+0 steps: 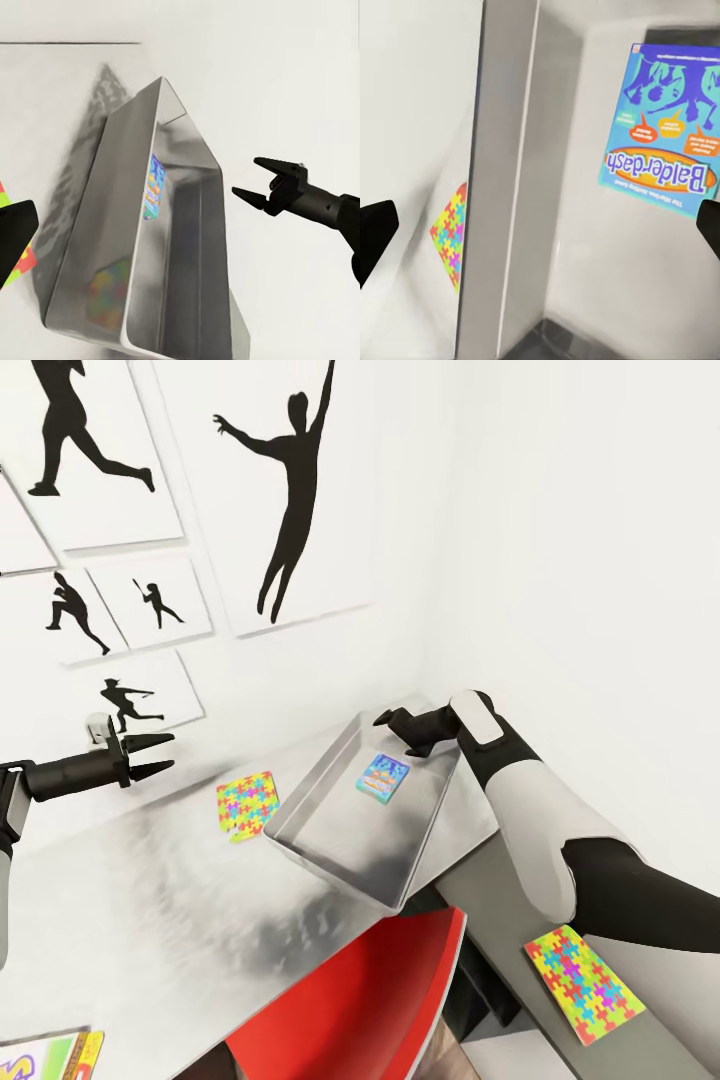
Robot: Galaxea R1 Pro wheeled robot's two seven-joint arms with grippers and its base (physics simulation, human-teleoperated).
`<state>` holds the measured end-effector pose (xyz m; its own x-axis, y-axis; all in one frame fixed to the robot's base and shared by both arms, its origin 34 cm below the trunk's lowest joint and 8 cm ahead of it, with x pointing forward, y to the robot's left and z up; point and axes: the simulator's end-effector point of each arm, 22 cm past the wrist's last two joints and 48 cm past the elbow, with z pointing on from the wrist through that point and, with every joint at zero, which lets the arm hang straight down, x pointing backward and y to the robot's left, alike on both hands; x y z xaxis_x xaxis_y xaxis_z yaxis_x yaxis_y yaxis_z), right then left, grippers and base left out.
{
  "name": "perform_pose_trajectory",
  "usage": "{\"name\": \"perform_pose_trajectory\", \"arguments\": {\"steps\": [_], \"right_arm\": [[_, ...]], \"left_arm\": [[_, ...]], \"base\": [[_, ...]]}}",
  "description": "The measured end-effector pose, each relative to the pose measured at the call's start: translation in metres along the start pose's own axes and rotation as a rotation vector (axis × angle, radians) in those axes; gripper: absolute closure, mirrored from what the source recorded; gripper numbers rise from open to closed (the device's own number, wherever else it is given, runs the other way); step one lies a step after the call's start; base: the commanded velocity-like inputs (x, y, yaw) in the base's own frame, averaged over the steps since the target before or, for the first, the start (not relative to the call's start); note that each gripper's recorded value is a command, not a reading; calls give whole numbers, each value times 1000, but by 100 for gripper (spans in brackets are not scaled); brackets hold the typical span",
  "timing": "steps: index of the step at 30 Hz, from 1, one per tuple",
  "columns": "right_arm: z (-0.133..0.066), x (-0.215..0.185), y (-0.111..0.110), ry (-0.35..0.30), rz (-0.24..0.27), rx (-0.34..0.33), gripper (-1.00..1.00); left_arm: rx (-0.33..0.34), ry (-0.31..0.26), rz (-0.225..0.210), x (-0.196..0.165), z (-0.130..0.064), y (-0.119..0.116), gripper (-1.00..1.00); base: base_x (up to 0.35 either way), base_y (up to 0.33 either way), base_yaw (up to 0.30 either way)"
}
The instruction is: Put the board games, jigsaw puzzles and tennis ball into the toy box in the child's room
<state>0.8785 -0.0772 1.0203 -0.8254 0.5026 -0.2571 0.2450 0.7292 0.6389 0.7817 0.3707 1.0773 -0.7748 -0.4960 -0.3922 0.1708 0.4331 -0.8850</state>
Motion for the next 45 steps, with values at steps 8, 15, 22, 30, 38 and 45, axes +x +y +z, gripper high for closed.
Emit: {"name": "perform_pose_trajectory", "arguments": {"steps": [8,15,22,30,38,45], "right_arm": [[-7,-2,7,-9,-7,-7,-100],[-14,-4,12,-18,-12,-13,-100],[-21,-6,18,-26,-17,-19,-100],[-29,-8,24,-36,-23,-25,-100],[-36,-10,30,-46,-29,-32,-100],[-43,-12,35,-55,-35,-37,-100]], "left_arm": [[6,-6,10,-3,-3,-8,-100],[12,-11,19,-5,-5,-15,-100],[18,-16,27,-7,-8,-22,-100],[24,-21,37,-9,-11,-30,-100],[30,-27,47,-12,-14,-38,-100],[34,-31,56,-14,-17,-45,-100]], "base": [[0,0,0],[0,0,0],[0,0,0],[0,0,0],[0,0,0],[0,0,0]]}}
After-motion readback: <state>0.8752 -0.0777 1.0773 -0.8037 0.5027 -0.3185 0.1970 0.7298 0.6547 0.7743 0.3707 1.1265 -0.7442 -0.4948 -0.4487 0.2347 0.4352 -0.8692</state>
